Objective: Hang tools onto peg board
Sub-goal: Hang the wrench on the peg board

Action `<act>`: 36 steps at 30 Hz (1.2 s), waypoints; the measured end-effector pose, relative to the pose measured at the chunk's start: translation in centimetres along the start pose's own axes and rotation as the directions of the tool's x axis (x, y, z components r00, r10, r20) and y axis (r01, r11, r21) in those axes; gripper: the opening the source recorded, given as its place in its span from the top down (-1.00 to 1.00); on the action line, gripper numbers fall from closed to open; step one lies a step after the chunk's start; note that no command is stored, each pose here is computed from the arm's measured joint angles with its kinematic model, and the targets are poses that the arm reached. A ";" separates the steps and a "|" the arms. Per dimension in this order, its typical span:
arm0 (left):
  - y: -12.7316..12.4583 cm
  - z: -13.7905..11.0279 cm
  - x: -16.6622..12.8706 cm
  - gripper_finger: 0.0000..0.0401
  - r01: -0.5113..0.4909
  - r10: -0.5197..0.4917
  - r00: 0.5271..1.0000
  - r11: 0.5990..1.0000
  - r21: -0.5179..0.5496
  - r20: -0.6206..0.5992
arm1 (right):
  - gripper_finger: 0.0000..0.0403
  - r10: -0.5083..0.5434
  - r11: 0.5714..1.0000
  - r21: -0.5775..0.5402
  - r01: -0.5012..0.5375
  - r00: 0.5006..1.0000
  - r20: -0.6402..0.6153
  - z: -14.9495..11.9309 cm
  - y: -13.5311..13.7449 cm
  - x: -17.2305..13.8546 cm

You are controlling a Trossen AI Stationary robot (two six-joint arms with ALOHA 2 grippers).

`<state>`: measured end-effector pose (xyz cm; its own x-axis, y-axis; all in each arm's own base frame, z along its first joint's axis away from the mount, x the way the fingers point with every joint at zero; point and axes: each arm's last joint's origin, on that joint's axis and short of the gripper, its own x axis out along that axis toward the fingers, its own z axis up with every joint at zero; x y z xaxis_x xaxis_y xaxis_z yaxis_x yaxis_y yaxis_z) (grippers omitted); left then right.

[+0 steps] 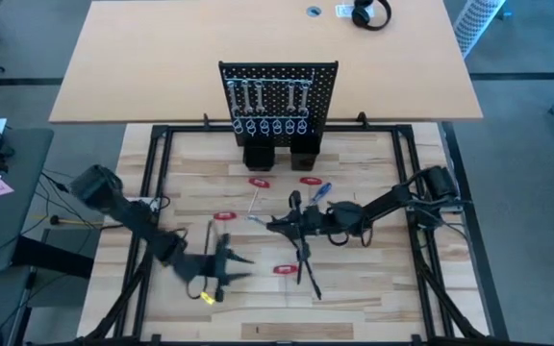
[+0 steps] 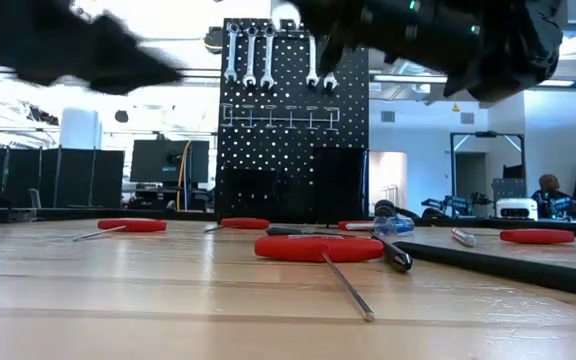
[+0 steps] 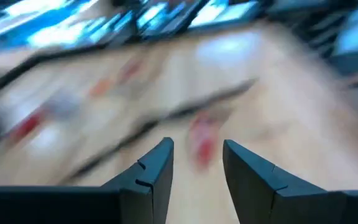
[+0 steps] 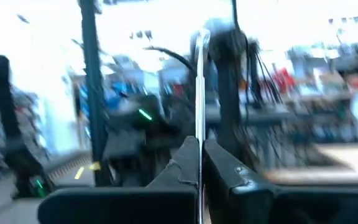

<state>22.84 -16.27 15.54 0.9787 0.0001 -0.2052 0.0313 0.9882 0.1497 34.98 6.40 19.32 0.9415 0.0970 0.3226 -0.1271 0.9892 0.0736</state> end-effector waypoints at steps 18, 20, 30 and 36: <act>9.8 7.1 2.9 0.35 -0.190 0.101 0.815 0.977 0.099 0.571 | 0.93 -0.020 0.995 -0.097 0.036 0.986 0.164 5.4 2.1 -5.5; 11.0 7.5 3.6 0.33 -0.157 0.093 0.815 0.986 0.063 0.572 | 0.93 -0.023 0.994 -0.103 0.042 0.984 0.179 5.6 2.1 -5.0; 12.9 8.5 5.3 0.14 -0.011 -0.040 0.836 0.996 0.090 0.548 | 0.93 -0.049 0.986 -0.152 0.064 0.994 0.100 5.1 1.1 -4.2; 13.0 9.4 4.9 0.14 -0.036 -0.045 0.781 0.993 0.116 0.623 | 0.93 -0.045 0.983 -0.173 0.058 0.996 0.079 4.9 -0.1 -4.1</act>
<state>29.92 -4.82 25.59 0.8896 -0.1391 0.4351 0.0197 0.9633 0.2677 29.60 5.39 22.64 0.9188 0.0431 0.3924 -0.0160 0.9973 -0.0721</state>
